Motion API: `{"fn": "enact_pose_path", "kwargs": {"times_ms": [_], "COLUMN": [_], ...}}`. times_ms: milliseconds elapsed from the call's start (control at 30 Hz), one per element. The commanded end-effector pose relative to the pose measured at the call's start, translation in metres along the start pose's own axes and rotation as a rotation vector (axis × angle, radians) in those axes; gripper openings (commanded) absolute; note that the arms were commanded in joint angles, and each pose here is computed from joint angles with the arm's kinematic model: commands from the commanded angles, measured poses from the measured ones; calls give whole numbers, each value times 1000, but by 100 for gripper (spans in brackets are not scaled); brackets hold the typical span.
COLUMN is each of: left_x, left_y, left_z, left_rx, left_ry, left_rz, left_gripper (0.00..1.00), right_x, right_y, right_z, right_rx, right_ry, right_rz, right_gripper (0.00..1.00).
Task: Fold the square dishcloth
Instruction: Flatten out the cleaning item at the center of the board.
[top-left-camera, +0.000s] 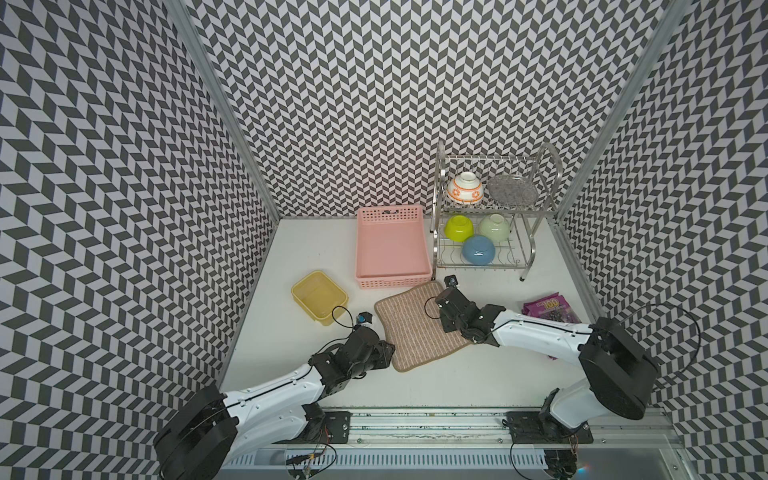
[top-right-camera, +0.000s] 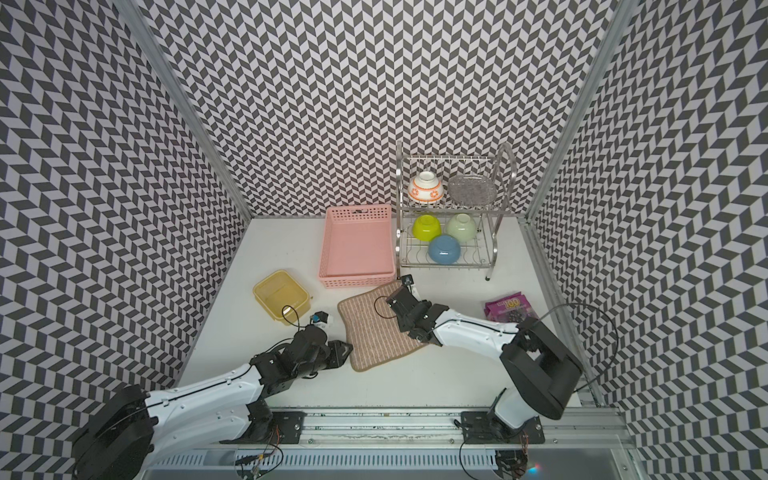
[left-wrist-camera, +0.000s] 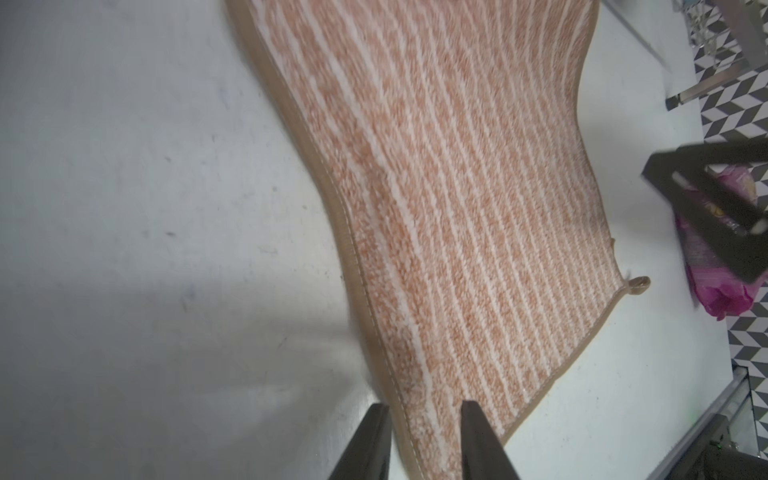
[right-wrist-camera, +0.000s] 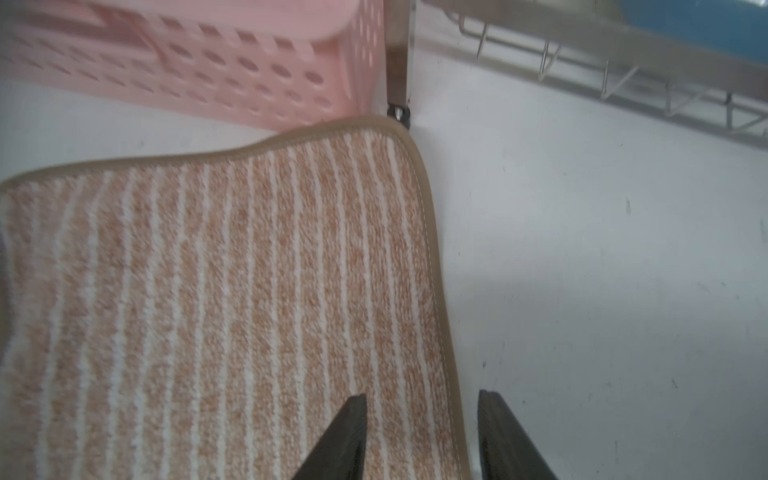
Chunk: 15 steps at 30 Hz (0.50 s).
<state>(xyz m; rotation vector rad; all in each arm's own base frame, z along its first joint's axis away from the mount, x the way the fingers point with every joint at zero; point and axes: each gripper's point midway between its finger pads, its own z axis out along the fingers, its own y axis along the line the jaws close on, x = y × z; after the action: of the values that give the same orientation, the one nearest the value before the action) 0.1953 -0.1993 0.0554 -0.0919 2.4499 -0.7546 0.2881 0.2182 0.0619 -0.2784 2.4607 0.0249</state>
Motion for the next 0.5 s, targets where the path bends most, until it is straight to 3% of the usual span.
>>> {"fn": "enact_pose_path", "kwargs": {"times_ms": [0, 200, 467], "left_x": [-24, -63, -84], "left_y": [-1, -20, -12], "left_z": [-8, -4, 33], "left_rx": [-41, -37, -121], "left_ry": [-89, -195, -171], "left_rz": [7, 34, 125], "left_gripper": [35, 36, 31], "right_x": [17, 41, 70], "right_y": [1, -13, -19], "right_z": [-2, 0, 3], "right_rx": [-48, -26, -40], "right_ry": [21, 45, 96], "right_rz": [66, 105, 138], "right_gripper": [43, 41, 34]}}
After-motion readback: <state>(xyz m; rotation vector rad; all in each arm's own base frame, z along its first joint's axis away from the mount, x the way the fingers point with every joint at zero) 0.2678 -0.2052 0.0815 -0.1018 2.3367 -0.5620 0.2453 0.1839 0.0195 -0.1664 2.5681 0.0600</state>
